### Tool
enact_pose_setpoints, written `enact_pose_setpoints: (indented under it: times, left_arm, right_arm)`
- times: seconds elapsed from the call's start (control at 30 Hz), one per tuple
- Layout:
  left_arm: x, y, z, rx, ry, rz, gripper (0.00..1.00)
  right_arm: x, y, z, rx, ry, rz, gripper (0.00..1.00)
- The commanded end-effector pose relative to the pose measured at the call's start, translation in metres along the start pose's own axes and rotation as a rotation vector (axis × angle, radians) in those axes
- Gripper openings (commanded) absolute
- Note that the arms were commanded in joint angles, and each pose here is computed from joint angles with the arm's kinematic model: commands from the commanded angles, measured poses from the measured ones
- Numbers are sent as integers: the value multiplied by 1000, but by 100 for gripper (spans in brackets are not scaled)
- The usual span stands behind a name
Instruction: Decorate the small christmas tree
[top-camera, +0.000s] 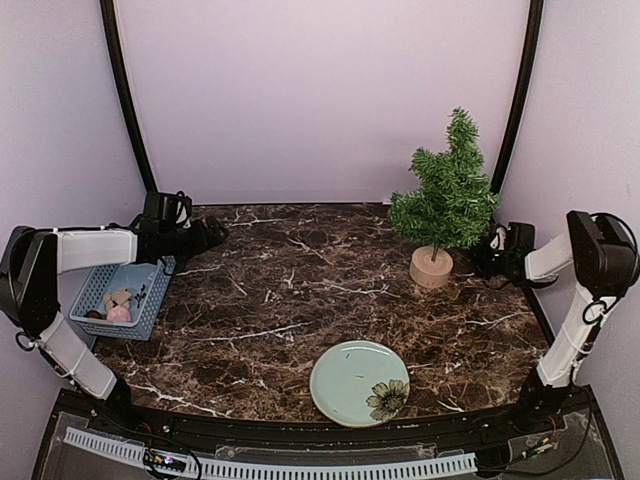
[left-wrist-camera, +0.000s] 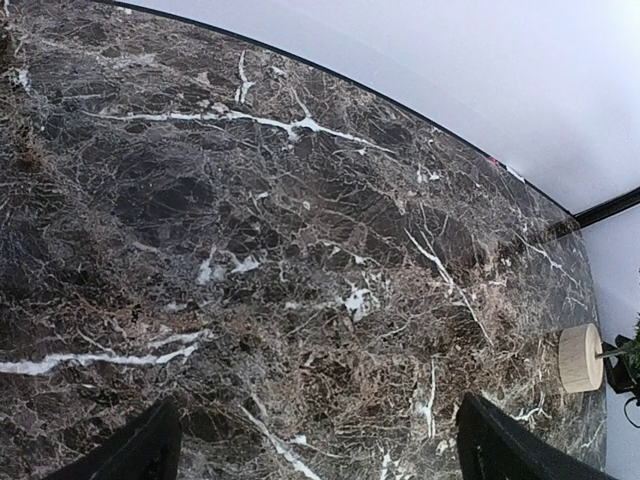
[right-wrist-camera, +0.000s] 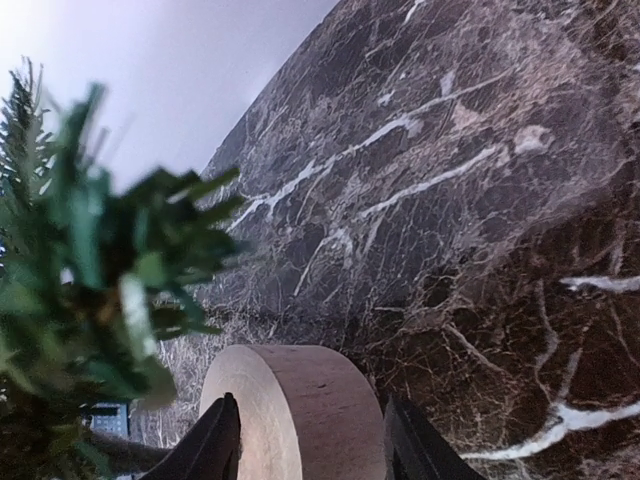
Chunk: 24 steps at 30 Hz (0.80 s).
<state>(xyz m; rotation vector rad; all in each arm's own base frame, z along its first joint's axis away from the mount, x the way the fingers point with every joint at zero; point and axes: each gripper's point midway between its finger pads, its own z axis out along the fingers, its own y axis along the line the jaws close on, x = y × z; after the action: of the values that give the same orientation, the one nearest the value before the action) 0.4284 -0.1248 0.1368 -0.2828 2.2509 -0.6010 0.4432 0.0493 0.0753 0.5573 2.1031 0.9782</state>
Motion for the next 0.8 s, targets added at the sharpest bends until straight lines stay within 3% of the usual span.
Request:
enact_pose_setpoints:
  times: [0.0,0.33,0.77]
  left_arm:
    - [-3,-1,-10,-14,-15,1,99]
    - [7,24,-23,-158,7,-97,99]
    - [9,45,-67,-285,-64,-208,99]
  right_arm:
    - [4,19,18,-61,20,-38,48]
    - [55,36,45,-73,130,-51,42]
    - [116,83,97,-161,241,-56,39]
